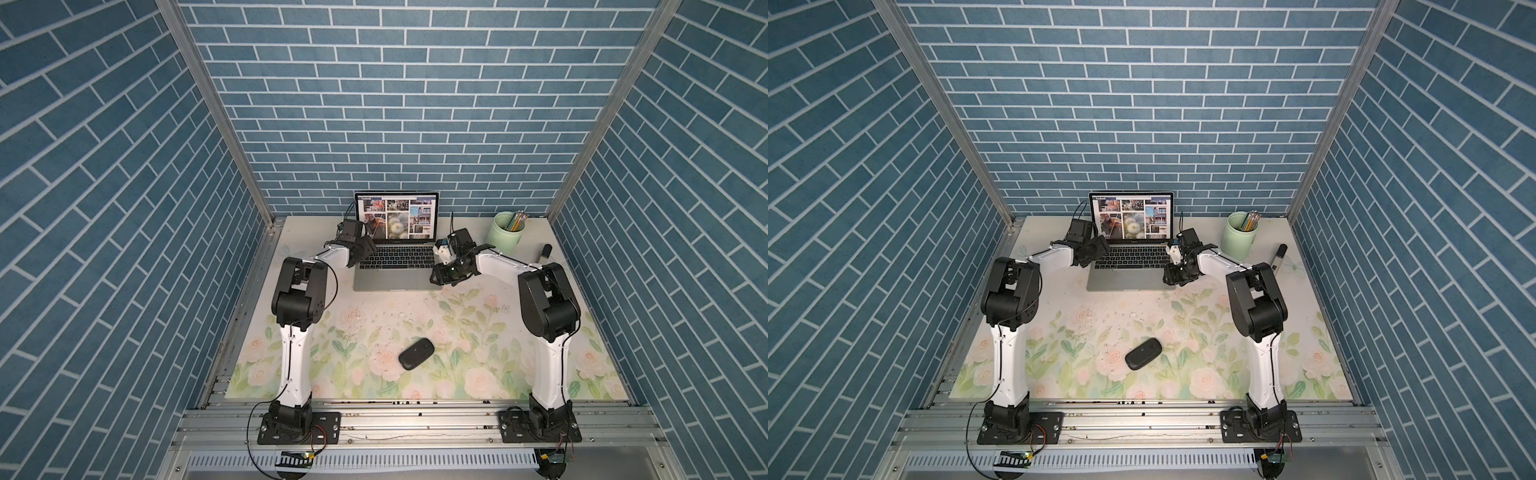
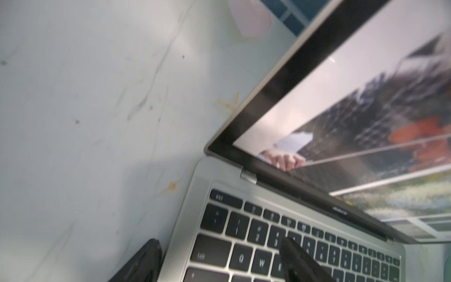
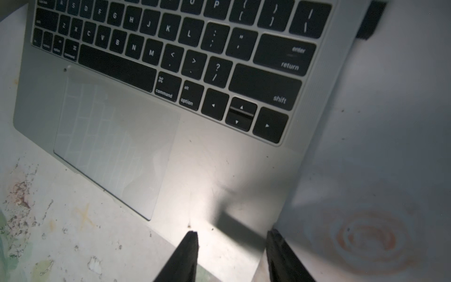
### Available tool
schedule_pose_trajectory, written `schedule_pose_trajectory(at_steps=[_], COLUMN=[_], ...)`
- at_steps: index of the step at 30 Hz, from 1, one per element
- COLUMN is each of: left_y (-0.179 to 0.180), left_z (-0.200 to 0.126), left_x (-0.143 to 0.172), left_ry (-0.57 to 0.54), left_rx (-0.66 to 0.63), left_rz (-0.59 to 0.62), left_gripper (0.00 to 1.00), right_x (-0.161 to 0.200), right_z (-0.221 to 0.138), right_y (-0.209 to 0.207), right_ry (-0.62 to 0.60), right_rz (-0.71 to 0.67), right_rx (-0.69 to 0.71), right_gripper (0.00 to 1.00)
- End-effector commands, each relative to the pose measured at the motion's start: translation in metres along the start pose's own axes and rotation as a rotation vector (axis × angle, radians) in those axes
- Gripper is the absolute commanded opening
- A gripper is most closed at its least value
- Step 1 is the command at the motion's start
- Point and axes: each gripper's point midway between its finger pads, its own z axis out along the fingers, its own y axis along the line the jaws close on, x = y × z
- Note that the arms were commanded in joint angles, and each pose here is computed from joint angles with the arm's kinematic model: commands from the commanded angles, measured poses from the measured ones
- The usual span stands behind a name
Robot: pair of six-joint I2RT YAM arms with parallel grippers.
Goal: Remove the wireless mouse receiver from the laptop
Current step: Move the laptop to the center of the board.
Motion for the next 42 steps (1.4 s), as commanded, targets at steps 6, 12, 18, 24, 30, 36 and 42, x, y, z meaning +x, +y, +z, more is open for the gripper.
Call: schedule_pose_trajectory(at_steps=[6, 12, 18, 24, 30, 36, 42], left_y=[0.026, 0.029, 0.032, 0.031, 0.027, 0.023, 0.024], left_z=[-0.02, -0.057, -0.045, -0.031, -0.028, -0.026, -0.027], left_x=[0.039, 0.023, 0.038, 0.05, 0.054, 0.061, 0.07], left_ry=[0.112, 0.065, 0.111, 0.134, 0.143, 0.162, 0.18], left_rx=[-0.085, -0.111, -0.073, -0.021, 0.012, 0.05, 0.058], left_rz=[0.024, 0.104, 0.104, 0.087, 0.095, 0.094, 0.094], left_gripper=[0.82, 0.84, 0.84, 0.83, 0.83, 0.82, 0.82], right_x=[-0.014, -0.039, -0.067, -0.068, -0.058, -0.04, -0.021], right_z=[-0.022, -0.039, -0.031, -0.001, 0.008, 0.014, 0.027], right_y=[0.014, -0.009, -0.031, -0.036, -0.035, -0.027, -0.012], right_ry=[-0.06, -0.097, -0.11, -0.076, -0.077, -0.079, -0.049], right_rz=[-0.022, -0.023, -0.012, 0.021, 0.059, 0.103, 0.119], right_rx=[0.005, 0.087, 0.109, 0.069, 0.046, -0.011, -0.056], right_gripper=[0.49, 0.51, 0.5, 0.47, 0.45, 0.39, 0.37])
